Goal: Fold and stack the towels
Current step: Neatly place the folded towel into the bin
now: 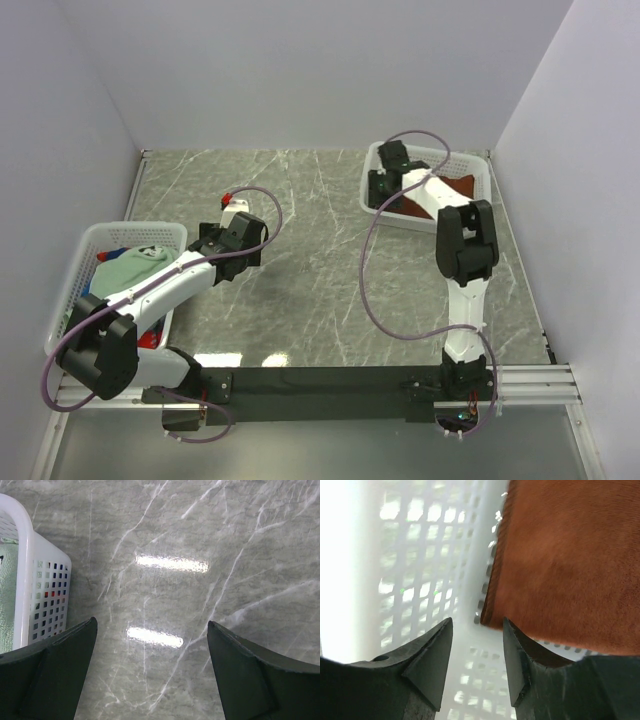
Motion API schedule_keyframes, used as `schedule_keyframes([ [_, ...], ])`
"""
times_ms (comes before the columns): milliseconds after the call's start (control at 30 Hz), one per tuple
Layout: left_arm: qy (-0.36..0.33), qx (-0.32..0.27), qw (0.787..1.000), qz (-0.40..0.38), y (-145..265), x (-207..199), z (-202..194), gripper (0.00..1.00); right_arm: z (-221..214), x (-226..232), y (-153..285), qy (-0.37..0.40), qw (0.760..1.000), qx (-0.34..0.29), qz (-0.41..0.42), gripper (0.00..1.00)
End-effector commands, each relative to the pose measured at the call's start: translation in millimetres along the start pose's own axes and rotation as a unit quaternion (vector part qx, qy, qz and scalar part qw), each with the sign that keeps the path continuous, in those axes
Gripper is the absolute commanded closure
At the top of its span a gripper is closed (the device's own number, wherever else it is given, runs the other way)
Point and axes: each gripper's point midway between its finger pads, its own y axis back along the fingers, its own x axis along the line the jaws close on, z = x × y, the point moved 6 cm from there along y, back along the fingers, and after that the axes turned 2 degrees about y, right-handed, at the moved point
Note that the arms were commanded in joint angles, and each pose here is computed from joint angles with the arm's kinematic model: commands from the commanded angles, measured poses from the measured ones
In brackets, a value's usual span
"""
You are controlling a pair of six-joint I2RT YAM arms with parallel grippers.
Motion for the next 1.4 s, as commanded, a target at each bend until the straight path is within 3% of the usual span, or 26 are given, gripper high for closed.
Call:
schedule_keyframes([
  [0,0.019,-0.020,1.000,-0.010,6.2,-2.6,17.8,0.03,25.5,18.0,28.6,-0.010,0.997,-0.067,-0.043,0.48],
  [367,0.018,-0.012,1.000,-0.014,2.7,-6.8,15.8,0.03,34.0,22.0,3.7,-0.048,0.991,-0.090,-0.090,0.48],
  [467,0.040,0.000,0.997,-0.064,4.5,-25.2,24.1,0.03,36.1,22.6,-2.1,-0.054,0.990,-0.091,-0.092,0.49],
  [700,0.136,-0.049,0.963,-0.227,24.9,-96.0,121.3,0.09,42.3,24.1,-11.6,-0.065,0.989,-0.100,-0.090,0.49],
  [900,0.166,-0.049,0.939,-0.297,4.6,-155.4,164.2,0.11,40.8,36.8,3.4,-0.049,0.991,-0.110,-0.059,0.48],
  [1067,0.171,-0.014,0.927,-0.334,-8.5,-183.1,163.0,0.12,1.2,58.3,25.3,-0.007,0.996,-0.088,-0.021,0.48],
  [1367,0.199,0.032,0.907,-0.368,-6.1,-188.3,131.7,0.18,-66.4,103.4,69.2,0.034,0.995,-0.073,0.054,0.48],
])
